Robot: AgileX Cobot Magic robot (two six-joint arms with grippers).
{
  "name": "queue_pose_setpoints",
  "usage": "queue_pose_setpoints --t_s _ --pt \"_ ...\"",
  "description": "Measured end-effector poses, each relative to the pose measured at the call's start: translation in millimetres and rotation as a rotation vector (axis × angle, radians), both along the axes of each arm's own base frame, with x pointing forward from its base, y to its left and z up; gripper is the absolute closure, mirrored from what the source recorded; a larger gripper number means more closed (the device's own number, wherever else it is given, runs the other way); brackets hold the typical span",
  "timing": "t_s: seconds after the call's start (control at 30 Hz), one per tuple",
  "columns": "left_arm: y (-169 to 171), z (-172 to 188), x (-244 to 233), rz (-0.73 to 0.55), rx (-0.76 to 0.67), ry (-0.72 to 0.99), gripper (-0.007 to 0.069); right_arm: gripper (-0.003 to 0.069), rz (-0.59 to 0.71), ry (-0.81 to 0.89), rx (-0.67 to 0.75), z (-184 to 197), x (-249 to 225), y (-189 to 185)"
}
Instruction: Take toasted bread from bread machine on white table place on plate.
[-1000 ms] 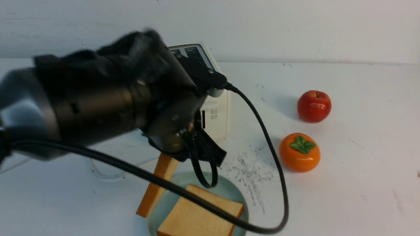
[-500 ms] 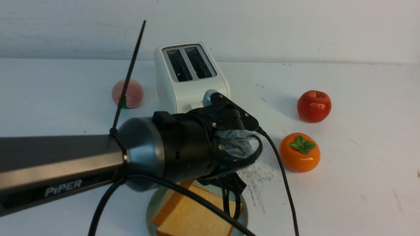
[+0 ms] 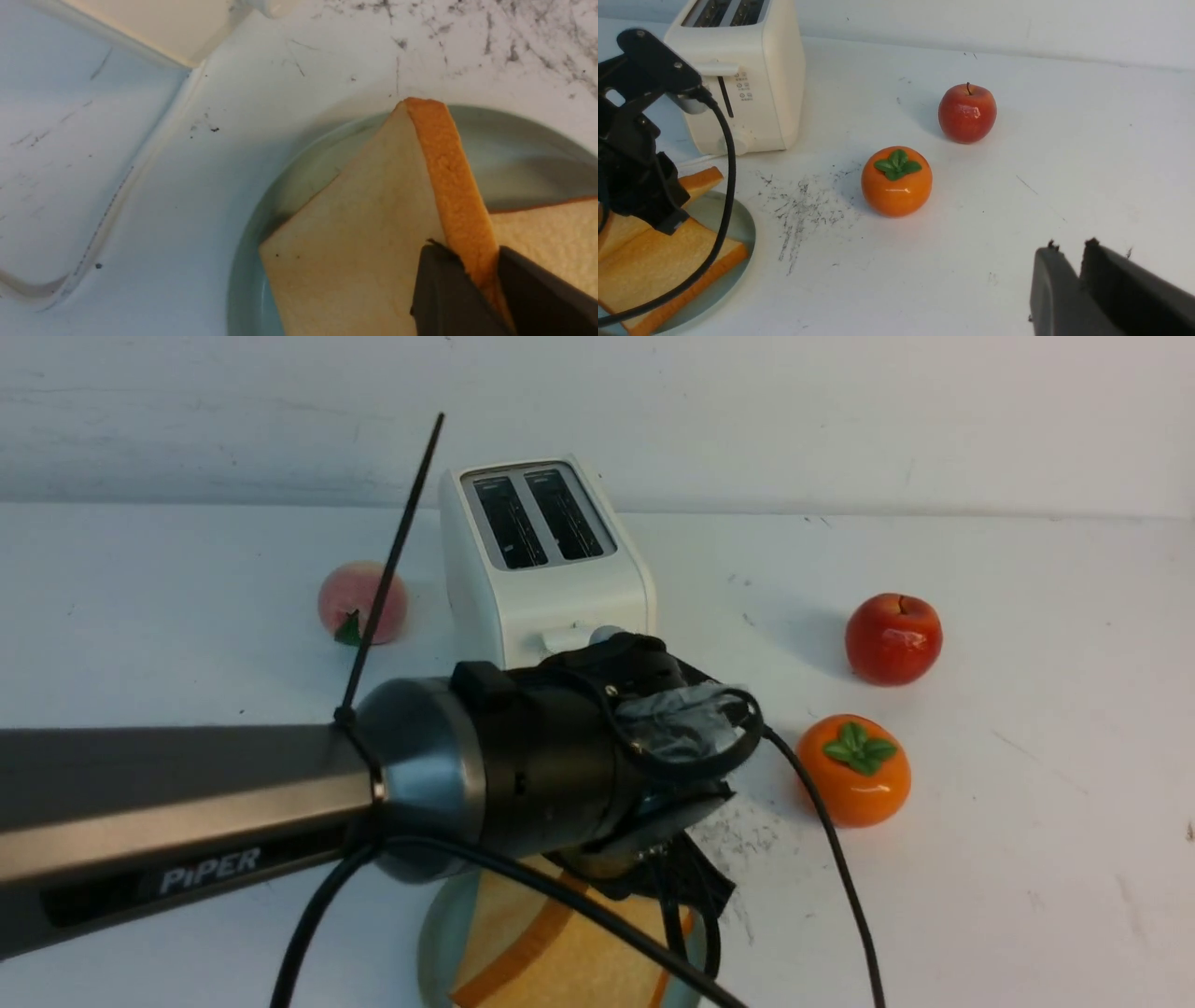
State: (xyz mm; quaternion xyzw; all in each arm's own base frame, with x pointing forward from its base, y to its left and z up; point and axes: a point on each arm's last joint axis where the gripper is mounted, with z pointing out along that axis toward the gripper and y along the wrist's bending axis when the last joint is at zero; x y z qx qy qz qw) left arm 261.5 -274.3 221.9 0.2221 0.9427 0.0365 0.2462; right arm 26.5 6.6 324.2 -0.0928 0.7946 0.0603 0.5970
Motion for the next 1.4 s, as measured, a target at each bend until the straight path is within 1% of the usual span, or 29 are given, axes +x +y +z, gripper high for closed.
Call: queue_pose_setpoints --t_s 0.07,0.13,0.2,0.23,0.33,0.4,0.43,0.47,0.5,0.53,0.63,0.7,0.77,0.8,0.87,0.97,1.03,1.07,1.1,1.17,1.3,1.4 --pt "-1 -2 0 0.003 -0.002 0.009 0.0476 0.0563 0.0 0.002 0.0 0 0 0" --pt "-1 -3 -1 0.008 -0.009 0.02 0.0413 0.0562 0.0 0.003 -0.001 0 0 0" --pt "-2 -4 -2 0.018 -0.015 0.035 0.0333 0.0563 0.0 0.006 -0.001 0 0 0" --pt "-2 -5 -2 0.017 -0.016 0.037 0.0316 0.0563 0.0 0.006 -0.001 0 0 0" --pt "-3 -2 -3 0.05 -0.021 0.071 0.0179 0.056 0.0 0.006 -0.001 -1 0 0" --pt "-5 2 -2 0.062 -0.028 0.077 0.0136 0.0559 0.0 0.006 -0.001 -1 0 0" --pt "-8 11 0 0.077 -0.043 0.078 0.0083 0.0557 0.0 0.006 -0.001 -1 0 0" --pt "-8 12 0 0.08 -0.046 0.079 0.0078 0.0557 0.0 0.006 -0.001 -1 0 0" --pt "-10 22 2 0.092 -0.057 0.076 0.0046 0.0554 0.0 0.006 -0.001 -1 0 0" --pt "-12 29 3 0.1 -0.065 0.072 0.0034 0.0553 0.0 0.006 -0.001 -1 0 0" --pt "-15 50 7 0.121 -0.082 0.056 0.0027 0.0552 0.0 0.008 -0.002 -1 0 0" --pt "-16 61 8 0.133 -0.093 0.049 0.0036 0.0552 0.0 0.01 -0.002 -1 0 0" --pt "-18 78 9 0.142 -0.108 0.041 0.0072 0.0552 0.001 0.017 -0.003 -1 0 0" --pt "-18 83 9 0.144 -0.117 0.043 0.0091 0.0553 0.003 0.025 -0.001 -2 -1 0" --pt "-19 93 9 0.138 -0.133 0.044 0.0157 0.0559 0.016 0.062 0.012 -3 -3 1" --pt "-21 105 6 0.105 -0.146 0.067 0.0309 0.0587 0.064 0.164 0.053 -3 -13 6" --pt "-22 107 4 0.075 -0.147 0.087 0.0434 0.0617 0.1 0.243 0.073 -6 -19 9" --pt "-23 107 4 0.066 -0.146 0.093 0.0472 0.0634 0.116 0.281 0.08 -8 -21 10" --pt "-23 107 3 0.048 -0.145 0.104 0.0534 0.0655 0.137 0.323 0.089 -11 -24 12" --pt "-25 107 1 0.008 -0.145 0.124 0.0631 0.0676 0.171 0.386 0.108 -16 -27 16" --pt "-26 106 -1 -0.016 -0.151 0.143 0.0639 0.0678 0.173 0.39 0.131 -27 -19 18" --pt "-27 106 -1 -0.021 -0.154 0.147 0.0639 0.0677 0.124 0.276 0.175 -45 2 19"
